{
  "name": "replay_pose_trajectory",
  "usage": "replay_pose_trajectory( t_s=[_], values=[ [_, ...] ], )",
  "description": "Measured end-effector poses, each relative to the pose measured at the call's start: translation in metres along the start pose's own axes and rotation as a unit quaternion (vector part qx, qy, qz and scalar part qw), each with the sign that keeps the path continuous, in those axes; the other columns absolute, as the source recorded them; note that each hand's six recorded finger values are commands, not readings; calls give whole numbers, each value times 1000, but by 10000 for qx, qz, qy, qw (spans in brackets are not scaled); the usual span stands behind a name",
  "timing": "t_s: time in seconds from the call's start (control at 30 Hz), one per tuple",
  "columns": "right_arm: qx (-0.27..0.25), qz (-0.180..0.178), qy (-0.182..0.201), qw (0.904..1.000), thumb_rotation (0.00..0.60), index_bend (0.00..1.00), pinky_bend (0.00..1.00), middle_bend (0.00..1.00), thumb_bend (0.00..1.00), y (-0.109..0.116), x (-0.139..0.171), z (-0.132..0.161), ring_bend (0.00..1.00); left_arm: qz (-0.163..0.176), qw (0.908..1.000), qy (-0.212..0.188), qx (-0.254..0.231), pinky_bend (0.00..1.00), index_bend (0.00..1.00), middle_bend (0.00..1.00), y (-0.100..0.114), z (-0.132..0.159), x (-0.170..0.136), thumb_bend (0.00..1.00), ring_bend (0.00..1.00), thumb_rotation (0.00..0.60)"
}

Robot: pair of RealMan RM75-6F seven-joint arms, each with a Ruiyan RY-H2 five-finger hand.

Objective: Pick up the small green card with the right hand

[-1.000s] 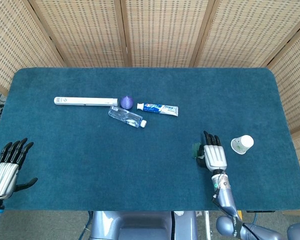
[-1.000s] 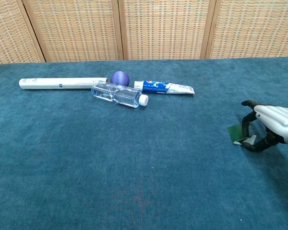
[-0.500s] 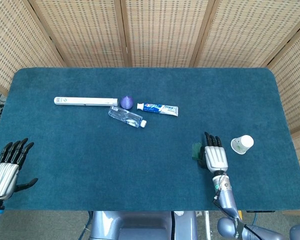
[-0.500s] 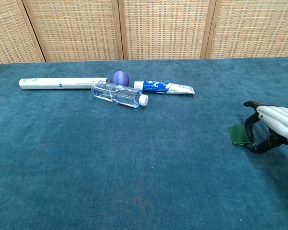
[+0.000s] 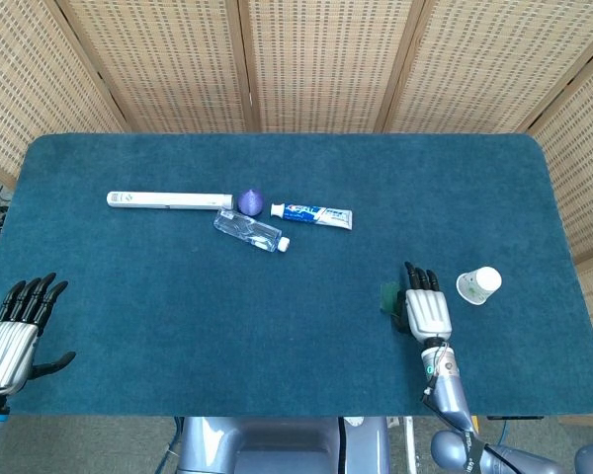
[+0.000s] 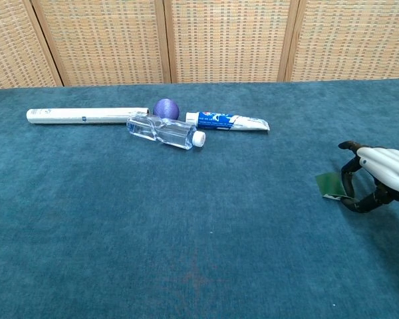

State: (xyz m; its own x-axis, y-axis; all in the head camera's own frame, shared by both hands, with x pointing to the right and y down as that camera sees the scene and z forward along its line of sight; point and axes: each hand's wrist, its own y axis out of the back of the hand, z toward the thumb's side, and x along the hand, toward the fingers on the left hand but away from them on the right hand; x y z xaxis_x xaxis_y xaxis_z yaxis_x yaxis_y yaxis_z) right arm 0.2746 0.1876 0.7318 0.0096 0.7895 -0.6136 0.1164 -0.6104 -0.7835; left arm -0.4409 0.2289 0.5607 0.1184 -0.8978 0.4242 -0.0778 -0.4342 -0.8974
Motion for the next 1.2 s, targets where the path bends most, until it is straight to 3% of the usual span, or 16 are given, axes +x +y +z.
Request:
replay_pose_trajectory(
  t_s=[0.67, 1.2],
  values=[
    [24, 38, -58, 10000, 600, 647, 0, 27, 543, 2, -1, -1, 0, -7, 10000, -16, -1, 0, 0, 0, 0, 1, 0, 76, 0, 600],
    [57, -131, -36, 9999, 600, 647, 0, 27, 543, 20, -5, 3, 0, -8, 10000, -28, -9, 0, 0, 0, 0, 2, 1, 76, 0, 600]
  ],
)
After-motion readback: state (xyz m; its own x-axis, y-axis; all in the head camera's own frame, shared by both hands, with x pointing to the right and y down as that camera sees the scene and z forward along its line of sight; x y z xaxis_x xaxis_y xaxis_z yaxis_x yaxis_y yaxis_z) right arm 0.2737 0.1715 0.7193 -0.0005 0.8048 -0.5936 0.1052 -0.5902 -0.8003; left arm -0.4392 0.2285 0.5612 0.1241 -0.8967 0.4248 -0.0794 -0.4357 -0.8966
